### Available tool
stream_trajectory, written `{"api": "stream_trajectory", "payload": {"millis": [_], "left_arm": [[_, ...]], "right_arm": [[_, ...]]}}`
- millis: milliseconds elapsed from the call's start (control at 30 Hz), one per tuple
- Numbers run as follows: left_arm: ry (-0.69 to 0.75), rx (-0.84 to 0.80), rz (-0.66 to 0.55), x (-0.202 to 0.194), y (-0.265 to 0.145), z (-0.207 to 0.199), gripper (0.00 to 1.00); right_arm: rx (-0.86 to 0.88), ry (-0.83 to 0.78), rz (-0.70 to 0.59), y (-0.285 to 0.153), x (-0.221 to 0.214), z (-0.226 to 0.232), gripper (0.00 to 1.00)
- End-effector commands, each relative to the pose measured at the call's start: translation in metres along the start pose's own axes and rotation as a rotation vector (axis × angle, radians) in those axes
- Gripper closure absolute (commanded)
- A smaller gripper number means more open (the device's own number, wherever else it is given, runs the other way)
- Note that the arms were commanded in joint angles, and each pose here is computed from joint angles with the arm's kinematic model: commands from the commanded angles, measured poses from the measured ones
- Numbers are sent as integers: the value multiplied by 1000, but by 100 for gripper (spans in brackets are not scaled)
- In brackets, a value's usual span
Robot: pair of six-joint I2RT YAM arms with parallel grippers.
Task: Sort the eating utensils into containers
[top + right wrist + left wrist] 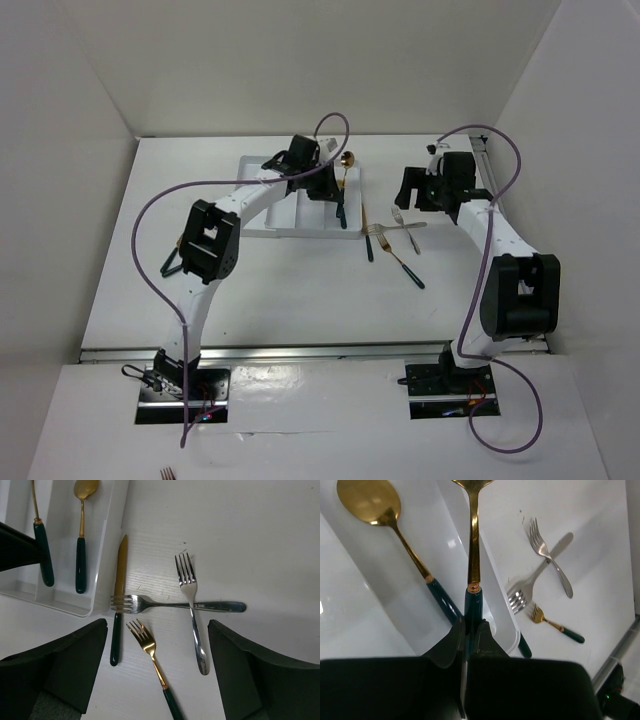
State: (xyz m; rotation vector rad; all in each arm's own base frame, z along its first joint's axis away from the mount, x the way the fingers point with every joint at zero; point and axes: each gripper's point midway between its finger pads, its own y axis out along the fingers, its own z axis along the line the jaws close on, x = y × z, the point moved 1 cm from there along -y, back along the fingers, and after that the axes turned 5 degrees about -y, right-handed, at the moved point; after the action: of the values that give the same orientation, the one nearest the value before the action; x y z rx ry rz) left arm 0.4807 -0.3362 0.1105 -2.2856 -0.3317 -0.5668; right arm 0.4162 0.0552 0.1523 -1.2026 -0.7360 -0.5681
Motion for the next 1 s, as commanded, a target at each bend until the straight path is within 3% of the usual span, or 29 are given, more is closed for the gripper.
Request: {"api": "stream_trajectory", "payload": {"millis": [0, 67, 200, 233, 300, 433, 700, 967], "left_arm": [[21, 32, -88, 26, 12, -2, 100], [13, 41, -72, 21, 19, 4, 88], [18, 74, -80, 21, 20, 12, 52], [10, 91, -70, 16, 21, 17, 48], [13, 88, -75, 17, 14, 12, 45], [38, 117, -96, 16, -9, 8, 38], [158, 112, -304, 52, -120, -37, 38], [178, 212, -411, 72, -204, -29, 33]], "right_arm": [[2, 21, -6, -6, 0, 0, 11], [2, 15, 3, -3, -3, -2, 11], [2, -32, 12, -1, -9, -4, 13], [2, -46, 32, 2, -17, -6, 14], [3, -93, 32, 3, -19, -8, 14], [55, -240, 45, 2, -34, -7, 24], [245, -599, 79, -46, -76, 16, 37], [276, -665, 207, -61, -142, 19, 51]]}}
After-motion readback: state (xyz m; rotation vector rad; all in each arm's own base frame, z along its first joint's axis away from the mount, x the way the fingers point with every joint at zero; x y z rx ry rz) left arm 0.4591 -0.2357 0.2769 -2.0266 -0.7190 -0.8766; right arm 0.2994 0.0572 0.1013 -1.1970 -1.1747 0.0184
